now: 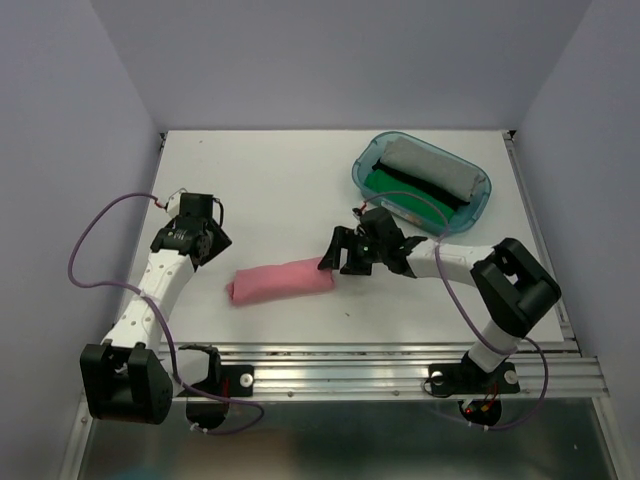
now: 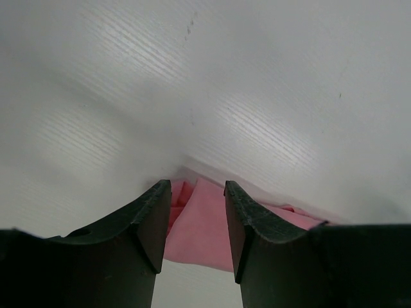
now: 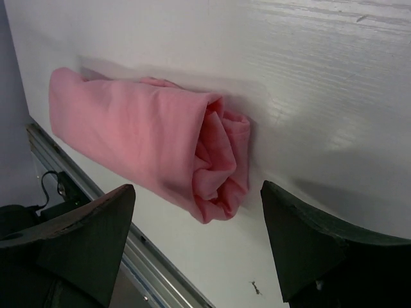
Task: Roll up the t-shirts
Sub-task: Pick up the T-shirt from the center of the board.
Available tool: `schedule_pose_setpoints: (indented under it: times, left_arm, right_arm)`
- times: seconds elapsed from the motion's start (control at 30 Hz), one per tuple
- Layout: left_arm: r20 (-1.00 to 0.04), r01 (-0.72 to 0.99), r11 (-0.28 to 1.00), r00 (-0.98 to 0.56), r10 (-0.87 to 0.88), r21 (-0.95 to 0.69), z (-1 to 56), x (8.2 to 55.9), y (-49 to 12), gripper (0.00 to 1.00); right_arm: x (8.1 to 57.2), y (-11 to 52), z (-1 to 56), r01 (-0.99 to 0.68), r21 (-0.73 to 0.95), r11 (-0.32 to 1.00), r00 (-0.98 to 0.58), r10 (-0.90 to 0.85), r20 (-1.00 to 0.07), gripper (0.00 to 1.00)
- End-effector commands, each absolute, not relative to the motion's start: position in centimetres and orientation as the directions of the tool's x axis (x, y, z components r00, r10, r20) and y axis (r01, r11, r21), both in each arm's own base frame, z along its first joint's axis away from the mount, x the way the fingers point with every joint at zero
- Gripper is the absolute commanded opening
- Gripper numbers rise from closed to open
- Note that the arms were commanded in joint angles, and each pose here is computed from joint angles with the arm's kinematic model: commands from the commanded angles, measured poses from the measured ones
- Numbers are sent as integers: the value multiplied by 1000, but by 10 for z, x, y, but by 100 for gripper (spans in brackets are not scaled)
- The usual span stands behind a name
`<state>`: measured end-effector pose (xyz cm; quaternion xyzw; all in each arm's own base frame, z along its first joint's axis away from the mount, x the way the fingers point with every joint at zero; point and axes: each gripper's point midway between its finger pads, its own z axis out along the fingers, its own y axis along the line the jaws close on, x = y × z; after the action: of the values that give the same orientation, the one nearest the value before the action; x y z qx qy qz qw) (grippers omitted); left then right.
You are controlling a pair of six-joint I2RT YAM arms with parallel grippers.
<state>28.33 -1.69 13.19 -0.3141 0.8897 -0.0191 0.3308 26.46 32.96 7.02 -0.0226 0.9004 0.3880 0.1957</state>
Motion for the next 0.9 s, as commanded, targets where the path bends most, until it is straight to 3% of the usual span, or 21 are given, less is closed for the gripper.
schedule_pose_setpoints:
  times: [0.0,0.2,0.37,0.47,0.6,0.7,0.77,0.83,0.87]
  left_arm:
    - [-598,-539,799,-558,-575,-265,144,287,-16,50]
    - [-595,-546,797,-560,-577,-259,141,285,-15,49]
    - [-606,-558,792,-549,-576,-247,145,284,-10,49]
    - [-608,-555,793,-546,-576,-252,146,285,-11,49]
    - [-606,-555,794,-552,-573,-245,145,285,-10,49]
    - [-605,-547,800,-558,-568,-246,143,287,-11,49]
    - [-597,-528,812,-576,-558,-249,140,287,-15,48]
    - [-584,-507,821,-594,-553,-262,138,289,-21,49]
    - [-581,-496,828,-605,-545,-260,136,289,-22,49]
  right_arm:
    - [270,342,76,-156,760,631,-923,180,-340,85]
    - [257,349,53,-120,763,636,-950,150,-274,83]
    - [249,357,49,-118,767,631,-960,125,-250,75]
    - [250,360,48,-117,771,625,-963,118,-242,63]
    - [251,359,47,-110,768,631,-962,127,-242,37]
    - [252,358,47,-109,765,634,-959,136,-249,24]
    - [255,355,49,-109,760,641,-953,150,-263,10]
    - [255,351,50,-110,750,652,-946,162,-279,1]
    - [260,345,49,-101,742,662,-940,180,-289,1]
